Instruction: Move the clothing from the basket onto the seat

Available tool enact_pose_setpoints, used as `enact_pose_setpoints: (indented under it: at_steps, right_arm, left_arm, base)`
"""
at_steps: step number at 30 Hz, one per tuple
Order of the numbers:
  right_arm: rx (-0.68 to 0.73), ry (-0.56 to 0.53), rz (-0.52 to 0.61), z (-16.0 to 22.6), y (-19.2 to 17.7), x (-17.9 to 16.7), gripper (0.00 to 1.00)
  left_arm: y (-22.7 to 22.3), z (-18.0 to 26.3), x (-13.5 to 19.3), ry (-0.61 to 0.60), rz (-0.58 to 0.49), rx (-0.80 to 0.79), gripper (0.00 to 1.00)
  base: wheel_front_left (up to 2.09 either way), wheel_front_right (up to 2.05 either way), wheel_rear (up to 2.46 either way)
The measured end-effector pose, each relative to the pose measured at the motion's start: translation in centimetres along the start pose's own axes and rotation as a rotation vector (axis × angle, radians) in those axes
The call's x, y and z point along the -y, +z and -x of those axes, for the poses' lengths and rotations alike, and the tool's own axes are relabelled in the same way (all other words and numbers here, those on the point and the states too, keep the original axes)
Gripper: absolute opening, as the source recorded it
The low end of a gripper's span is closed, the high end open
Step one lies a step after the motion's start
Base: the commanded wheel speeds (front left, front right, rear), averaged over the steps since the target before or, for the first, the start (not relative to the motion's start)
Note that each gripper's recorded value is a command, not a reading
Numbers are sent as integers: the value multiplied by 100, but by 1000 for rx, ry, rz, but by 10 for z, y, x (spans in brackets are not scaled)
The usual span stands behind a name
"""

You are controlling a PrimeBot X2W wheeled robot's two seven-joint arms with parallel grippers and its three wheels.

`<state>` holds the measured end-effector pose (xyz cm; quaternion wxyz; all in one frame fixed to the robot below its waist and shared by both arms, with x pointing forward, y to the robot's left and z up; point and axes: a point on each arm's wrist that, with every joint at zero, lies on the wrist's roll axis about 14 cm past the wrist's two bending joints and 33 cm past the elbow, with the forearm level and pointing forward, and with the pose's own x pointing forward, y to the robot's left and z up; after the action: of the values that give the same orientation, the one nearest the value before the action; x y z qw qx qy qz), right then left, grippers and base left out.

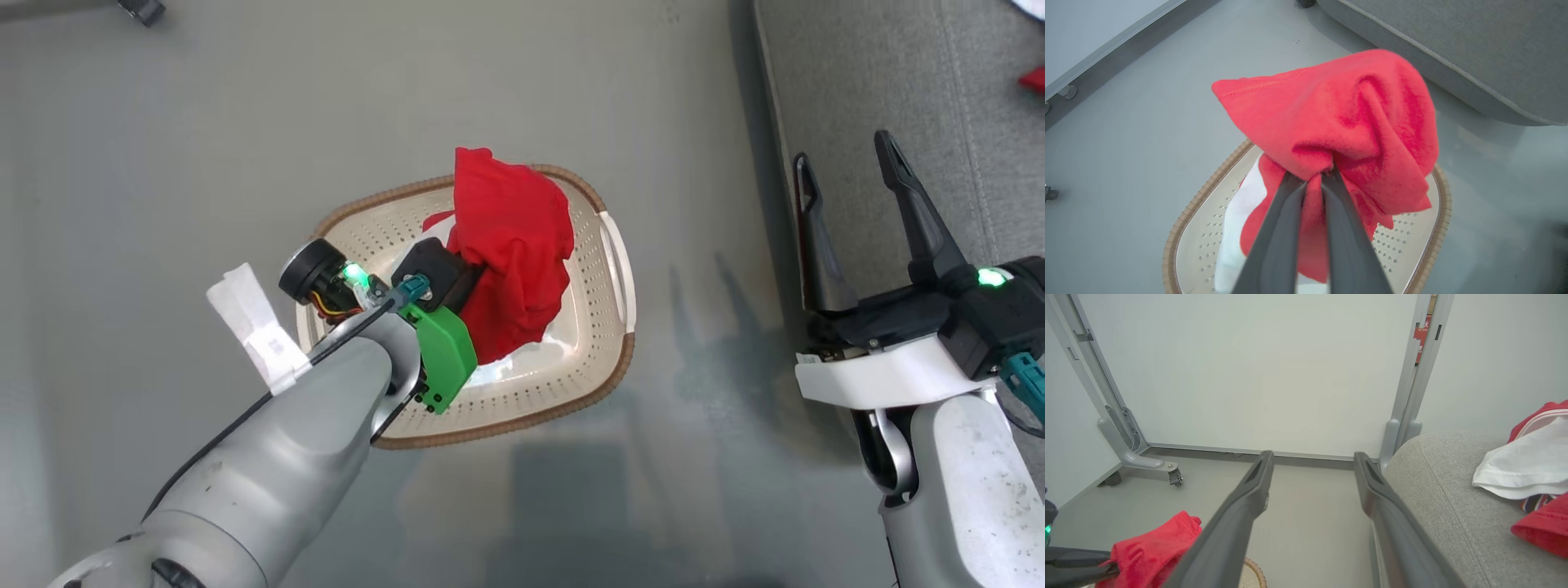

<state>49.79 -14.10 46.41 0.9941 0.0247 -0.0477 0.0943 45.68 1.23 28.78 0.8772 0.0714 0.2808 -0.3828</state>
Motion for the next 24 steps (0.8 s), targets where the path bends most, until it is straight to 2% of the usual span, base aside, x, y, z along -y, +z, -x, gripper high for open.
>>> enact_pose_setpoints:
  at_steps: [5, 11, 24]
  right_arm:
    - [44, 10, -10, 7, 24, -8, 100]
    - [87, 24, -20, 14, 48, -17, 100]
    - [148, 37, -35, 36, 84, -28, 100]
  left_arm:
    - [42, 24, -10, 78, 44, 134, 0]
    - [88, 54, -10, 119, 13, 284, 0]
    - [186, 123, 17, 145, -49, 637, 0]
  base:
    - [0, 0, 0]
    - [0, 0, 0]
    - [0, 0, 0]
